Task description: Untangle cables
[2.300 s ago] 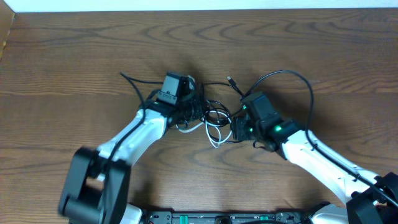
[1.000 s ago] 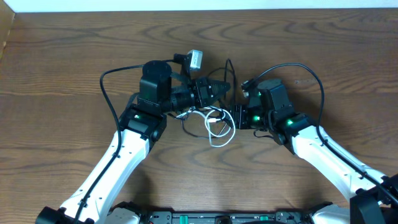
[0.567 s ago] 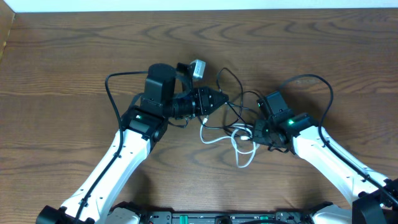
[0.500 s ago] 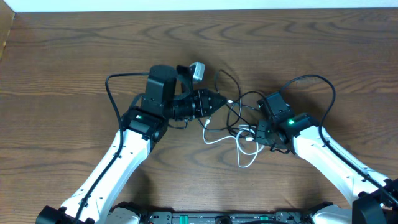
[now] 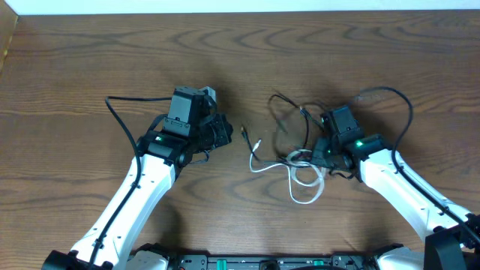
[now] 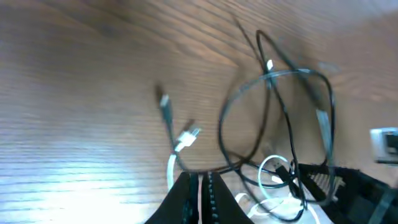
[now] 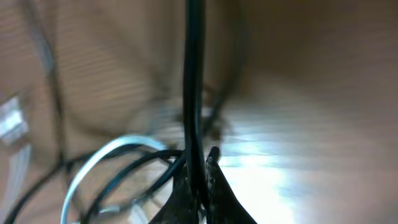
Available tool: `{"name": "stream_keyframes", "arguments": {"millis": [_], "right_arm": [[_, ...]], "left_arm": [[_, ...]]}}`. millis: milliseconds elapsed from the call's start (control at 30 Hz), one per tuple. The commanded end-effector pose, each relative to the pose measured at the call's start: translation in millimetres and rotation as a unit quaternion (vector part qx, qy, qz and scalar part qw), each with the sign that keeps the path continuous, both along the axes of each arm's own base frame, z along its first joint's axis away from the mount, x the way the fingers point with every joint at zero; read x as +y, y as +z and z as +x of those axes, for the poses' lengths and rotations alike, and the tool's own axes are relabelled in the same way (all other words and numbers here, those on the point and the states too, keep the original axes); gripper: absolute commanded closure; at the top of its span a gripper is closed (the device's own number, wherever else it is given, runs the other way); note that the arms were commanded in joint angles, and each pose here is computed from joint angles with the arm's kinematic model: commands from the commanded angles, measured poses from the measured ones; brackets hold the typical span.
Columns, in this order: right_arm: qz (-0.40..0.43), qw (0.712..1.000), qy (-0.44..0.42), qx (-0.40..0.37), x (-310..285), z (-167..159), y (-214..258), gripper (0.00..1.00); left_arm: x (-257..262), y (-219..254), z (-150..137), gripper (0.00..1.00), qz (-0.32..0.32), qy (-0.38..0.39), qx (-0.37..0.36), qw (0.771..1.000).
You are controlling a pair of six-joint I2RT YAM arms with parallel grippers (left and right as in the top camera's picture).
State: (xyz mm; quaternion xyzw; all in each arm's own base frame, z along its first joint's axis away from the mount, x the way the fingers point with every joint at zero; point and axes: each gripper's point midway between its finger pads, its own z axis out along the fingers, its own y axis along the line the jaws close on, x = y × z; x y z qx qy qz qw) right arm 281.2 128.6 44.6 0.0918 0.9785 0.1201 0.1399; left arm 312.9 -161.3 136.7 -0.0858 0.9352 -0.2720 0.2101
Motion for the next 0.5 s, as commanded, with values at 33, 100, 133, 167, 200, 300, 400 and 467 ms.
{"name": "stream_keyframes", "arguments": {"millis": [33, 100, 133, 167, 200, 300, 400, 467], "right_arm": [[0.139, 0.975, 0.171, 0.000, 58.3, -20.0, 18.2, 0.99], [0.151, 0.971, 0.186, -0.001, 62.8, -22.3, 20.8, 0.99], [0.155, 0.969, 0.193, -0.002, 64.1, -23.3, 21.6, 0.99], [0.158, 0.967, 0.200, -0.004, 65.5, -24.2, 22.4, 0.99], [0.161, 0.965, 0.207, -0.005, 66.9, -25.1, 23.3, 0.99], [0.164, 0.963, 0.212, -0.007, 68.1, -25.5, 24.1, 0.99], [0.157, 0.965, 0.210, -0.011, 66.5, -23.2, 23.3, 0.99], [0.147, 0.967, 0.206, -0.012, 63.4, -21.4, 21.5, 0.97]], "left_arm": [[1.9, 9.2, 2.7, 0.93, 0.009, -0.003, -0.017, 1.000], [-5.5, 9.4, -3.6, 0.92, -0.009, -0.020, -0.006, 1.000], [-8.7, 8.4, -7.8, 0.93, -0.015, -0.027, 0.002, 1.000], [-10.7, 7.2, -11.3, 0.92, -0.017, -0.032, 0.008, 0.999], [-12.6, 5.0, -15.7, 0.92, -0.015, -0.037, 0.016, 0.999], [-18.4, -1.8, -28.6, 0.93, -0.004, -0.057, 0.035, 0.998], [-21.8, -11.3, -42.3, 0.92, 0.014, -0.087, 0.052, 0.995], [-22.8, -17.6, -49.0, 0.93, 0.020, -0.092, 0.070, 0.993]]}}
